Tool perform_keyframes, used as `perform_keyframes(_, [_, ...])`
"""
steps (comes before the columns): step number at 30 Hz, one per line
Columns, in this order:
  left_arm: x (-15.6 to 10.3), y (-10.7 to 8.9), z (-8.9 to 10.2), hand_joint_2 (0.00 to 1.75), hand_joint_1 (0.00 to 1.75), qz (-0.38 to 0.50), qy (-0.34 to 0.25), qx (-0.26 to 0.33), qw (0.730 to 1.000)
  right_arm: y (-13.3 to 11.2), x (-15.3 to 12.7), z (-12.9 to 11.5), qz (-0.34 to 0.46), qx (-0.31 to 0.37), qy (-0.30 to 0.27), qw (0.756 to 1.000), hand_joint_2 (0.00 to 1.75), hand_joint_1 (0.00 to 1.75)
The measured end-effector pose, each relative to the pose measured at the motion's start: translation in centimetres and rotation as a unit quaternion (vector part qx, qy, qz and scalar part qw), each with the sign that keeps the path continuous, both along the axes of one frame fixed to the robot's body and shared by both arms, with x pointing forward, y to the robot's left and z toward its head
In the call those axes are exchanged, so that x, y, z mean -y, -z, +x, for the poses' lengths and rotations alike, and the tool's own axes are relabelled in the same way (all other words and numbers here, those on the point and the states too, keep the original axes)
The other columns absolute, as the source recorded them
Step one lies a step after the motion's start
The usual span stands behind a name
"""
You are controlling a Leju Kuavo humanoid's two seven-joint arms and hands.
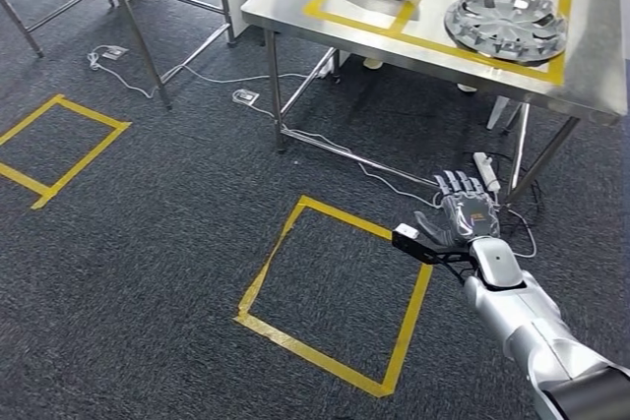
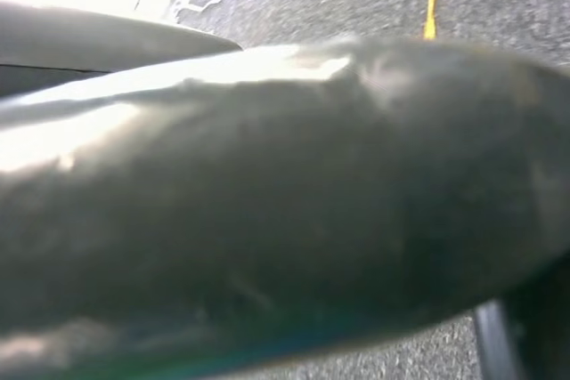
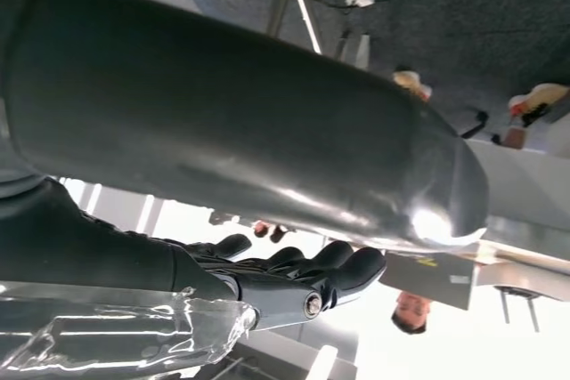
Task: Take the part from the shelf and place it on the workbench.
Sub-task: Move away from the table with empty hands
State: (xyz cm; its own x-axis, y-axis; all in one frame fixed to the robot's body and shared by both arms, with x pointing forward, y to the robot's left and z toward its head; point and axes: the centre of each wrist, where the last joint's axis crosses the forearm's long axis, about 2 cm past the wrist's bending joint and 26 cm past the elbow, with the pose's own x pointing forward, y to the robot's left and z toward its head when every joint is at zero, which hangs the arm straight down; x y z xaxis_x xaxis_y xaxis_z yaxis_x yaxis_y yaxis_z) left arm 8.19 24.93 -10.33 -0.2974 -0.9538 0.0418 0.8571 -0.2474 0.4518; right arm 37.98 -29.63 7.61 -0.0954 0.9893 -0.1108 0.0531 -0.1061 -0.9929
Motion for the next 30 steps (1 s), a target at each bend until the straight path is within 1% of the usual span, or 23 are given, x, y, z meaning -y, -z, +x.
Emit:
perform_keyframes(6, [0.2,0.0,0.1,0.00,0.00,-0.007,-0.005,0.007,1.000,0.8,1.5,-0.8,0.004,-0.001,0.019,1.000,0.00,0.00])
perform_keyframes(10, [0.0,0.0,0.1,0.00,0.00,-0.007,-0.008,0.007,1.000,1.1,1.8,-1.1,0.005,-0.004,0.022,1.000,0.00,0.00])
perform_keyframes(15, [-0.3,-0.1,0.7,0.00,0.00,-0.008,-0.010,0.011,1.000,1.5,2.2,-1.5,0.004,-0.009,0.026,1.000,0.00,0.00])
perform_keyframes(25, [-0.2,0.1,-0.4,0.00,0.00,-0.007,-0.010,0.002,1.000,1.5,2.6,-1.5,0.003,-0.009,0.031,0.999,0.00,0.00])
perform_keyframes(27, [-0.2,0.1,-0.4,0.00,0.00,-0.008,-0.012,0.005,1.000,2.0,2.9,-2.1,0.007,-0.015,0.039,0.999,0.00,0.00])
perform_keyframes(30, [-0.1,0.1,-0.7,0.00,0.00,-0.008,-0.018,0.009,1.000,3.8,3.5,-4.0,0.017,-0.037,0.059,0.997,0.00,0.00])
